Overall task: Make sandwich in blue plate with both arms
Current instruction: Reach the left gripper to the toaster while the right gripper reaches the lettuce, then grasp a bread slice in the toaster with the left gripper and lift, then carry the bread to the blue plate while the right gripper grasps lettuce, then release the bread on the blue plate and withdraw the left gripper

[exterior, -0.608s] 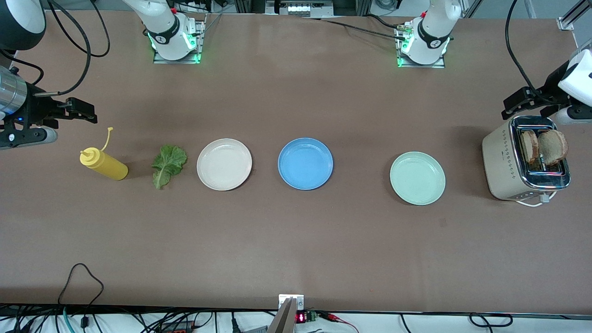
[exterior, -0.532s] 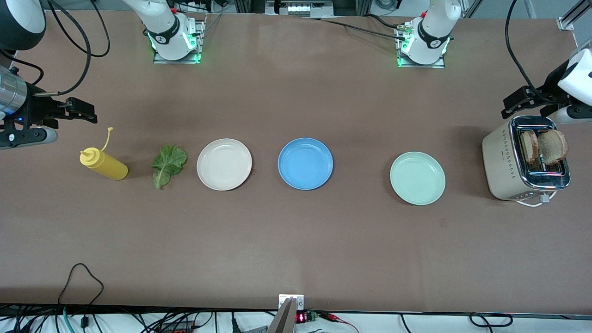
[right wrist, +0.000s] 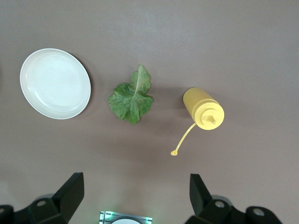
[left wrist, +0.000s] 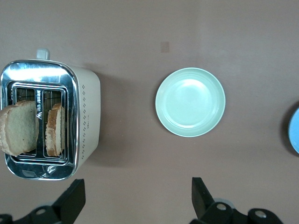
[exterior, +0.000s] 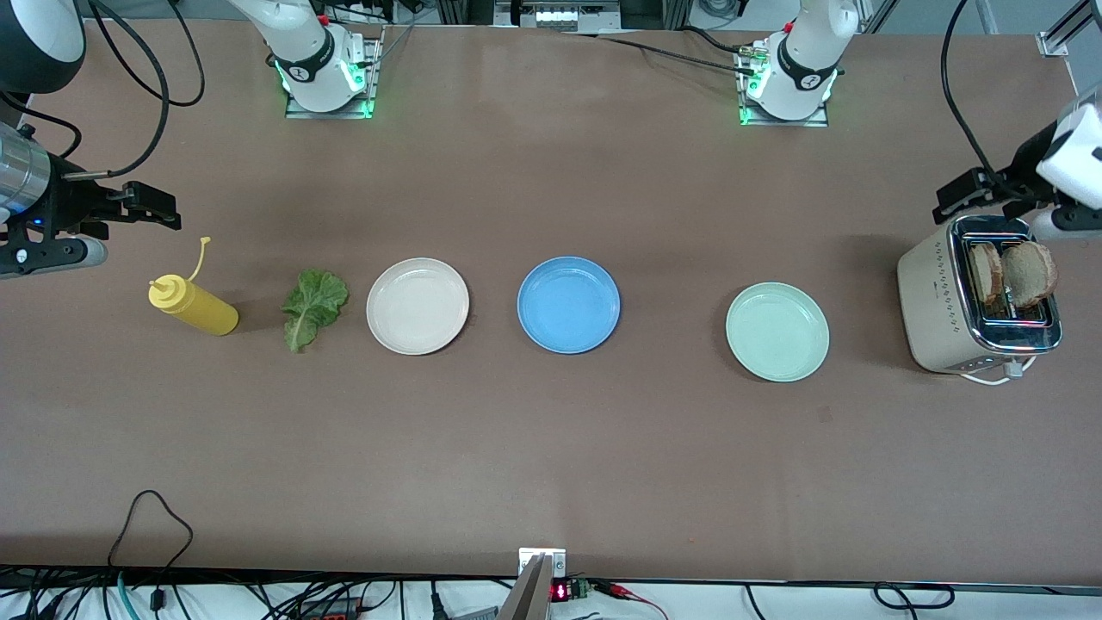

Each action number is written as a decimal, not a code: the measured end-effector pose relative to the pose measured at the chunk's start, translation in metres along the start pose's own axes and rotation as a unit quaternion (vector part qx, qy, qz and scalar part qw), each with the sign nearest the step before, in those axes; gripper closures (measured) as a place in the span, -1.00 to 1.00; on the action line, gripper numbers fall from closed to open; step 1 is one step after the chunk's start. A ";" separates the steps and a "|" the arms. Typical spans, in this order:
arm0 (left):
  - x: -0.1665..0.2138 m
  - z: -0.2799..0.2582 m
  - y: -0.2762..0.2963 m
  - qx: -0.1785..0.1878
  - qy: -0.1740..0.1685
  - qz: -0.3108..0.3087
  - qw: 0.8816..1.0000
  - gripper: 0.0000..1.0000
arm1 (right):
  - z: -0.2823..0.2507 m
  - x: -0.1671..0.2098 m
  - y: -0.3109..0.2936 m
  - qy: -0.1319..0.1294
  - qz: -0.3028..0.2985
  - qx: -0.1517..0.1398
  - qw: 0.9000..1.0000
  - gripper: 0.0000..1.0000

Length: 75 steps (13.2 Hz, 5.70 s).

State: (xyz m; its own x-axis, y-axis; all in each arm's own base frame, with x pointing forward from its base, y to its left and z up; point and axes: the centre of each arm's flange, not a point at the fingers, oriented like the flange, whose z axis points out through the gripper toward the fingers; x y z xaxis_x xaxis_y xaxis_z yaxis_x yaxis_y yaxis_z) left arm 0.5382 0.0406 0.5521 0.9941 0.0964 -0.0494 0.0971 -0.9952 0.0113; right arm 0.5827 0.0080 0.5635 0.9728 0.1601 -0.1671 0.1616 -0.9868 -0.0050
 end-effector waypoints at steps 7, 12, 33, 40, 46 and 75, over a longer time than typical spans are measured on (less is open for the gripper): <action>0.050 0.105 -0.105 0.019 -0.034 0.003 0.999 -1.00 | 0.001 0.000 0.000 -0.001 0.000 0.000 1.000 -1.00; 0.057 0.163 -0.145 0.007 -0.072 0.021 0.997 -1.00 | 0.015 0.007 -0.002 -0.014 -0.003 0.002 1.000 -1.00; 0.051 0.088 -0.166 -0.013 -0.152 0.010 0.988 0.81 | 0.074 0.025 -0.018 -0.099 -0.019 0.012 0.995 -1.00; 0.051 0.019 0.027 -0.082 -0.155 0.138 0.975 0.81 | 0.115 0.024 -0.025 -0.054 0.003 0.003 0.999 -1.00; 0.045 0.138 0.197 -0.196 -0.162 0.130 0.958 0.82 | 0.184 0.012 -0.042 0.012 0.041 -0.005 0.999 -1.00; 0.047 0.332 0.368 -0.295 -0.080 0.026 0.952 -1.00 | 0.370 0.064 -0.030 0.049 0.152 0.010 0.987 -0.33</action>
State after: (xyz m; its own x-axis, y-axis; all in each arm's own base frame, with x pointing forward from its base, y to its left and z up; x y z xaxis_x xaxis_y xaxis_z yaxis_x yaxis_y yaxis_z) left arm 0.6047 -0.3268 0.2222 0.9829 -0.0036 -0.1840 0.1045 -0.8124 0.5737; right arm 0.5783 0.0398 0.1887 0.9875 -0.1430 -0.0667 -0.1425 -0.9897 0.0113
